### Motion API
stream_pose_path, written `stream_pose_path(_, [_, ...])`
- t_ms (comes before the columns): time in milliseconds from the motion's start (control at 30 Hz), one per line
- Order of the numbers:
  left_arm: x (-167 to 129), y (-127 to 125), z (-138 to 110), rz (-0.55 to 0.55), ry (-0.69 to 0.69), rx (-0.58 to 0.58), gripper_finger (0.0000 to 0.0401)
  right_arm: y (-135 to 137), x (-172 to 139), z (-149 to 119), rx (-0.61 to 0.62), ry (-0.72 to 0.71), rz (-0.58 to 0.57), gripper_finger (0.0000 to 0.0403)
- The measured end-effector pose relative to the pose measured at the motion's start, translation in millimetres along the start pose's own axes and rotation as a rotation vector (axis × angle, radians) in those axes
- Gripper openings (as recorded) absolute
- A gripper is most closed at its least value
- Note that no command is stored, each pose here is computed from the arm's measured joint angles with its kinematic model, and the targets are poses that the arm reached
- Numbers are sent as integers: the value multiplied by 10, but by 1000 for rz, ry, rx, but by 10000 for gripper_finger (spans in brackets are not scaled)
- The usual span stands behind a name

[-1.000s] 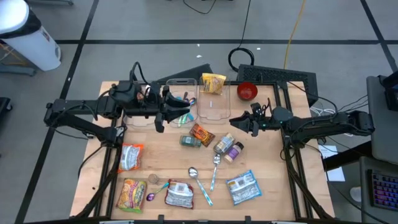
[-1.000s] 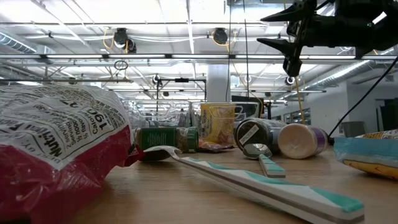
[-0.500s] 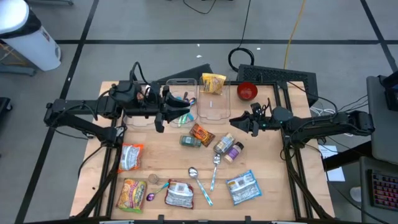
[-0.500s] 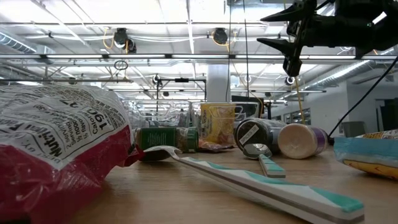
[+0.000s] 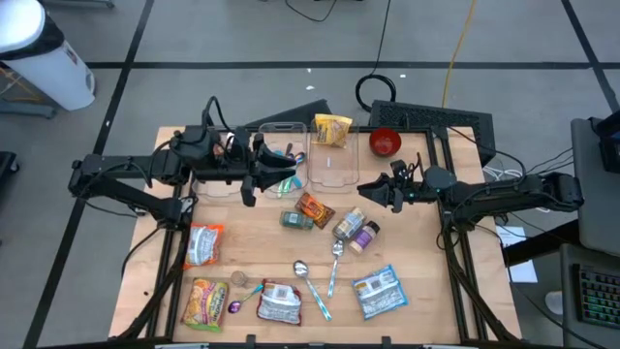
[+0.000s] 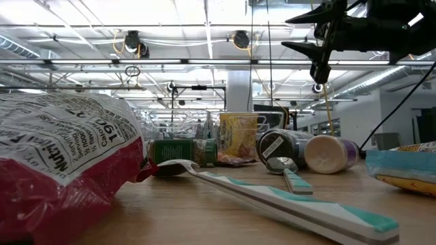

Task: Pick & Place Food Item
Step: Put the green spice bottle into the left transparent bin

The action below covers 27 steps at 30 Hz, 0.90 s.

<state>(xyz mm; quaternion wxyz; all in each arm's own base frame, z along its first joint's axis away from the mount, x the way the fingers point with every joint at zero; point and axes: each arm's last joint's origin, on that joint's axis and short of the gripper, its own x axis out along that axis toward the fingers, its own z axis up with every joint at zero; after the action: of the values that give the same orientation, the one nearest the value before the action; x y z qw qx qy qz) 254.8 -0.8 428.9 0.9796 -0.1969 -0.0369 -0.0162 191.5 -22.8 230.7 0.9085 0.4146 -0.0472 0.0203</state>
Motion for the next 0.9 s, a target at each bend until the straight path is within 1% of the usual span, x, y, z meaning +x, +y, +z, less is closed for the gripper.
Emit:
stream_pose_path(700, [0, 0, 0, 0, 0, 0, 143, 1, 0, 1, -3, 0, 0, 171])
stream_pose_path(900, [0, 0, 0, 0, 0, 0, 143, 1, 0, 1, -45, 0, 0, 171])
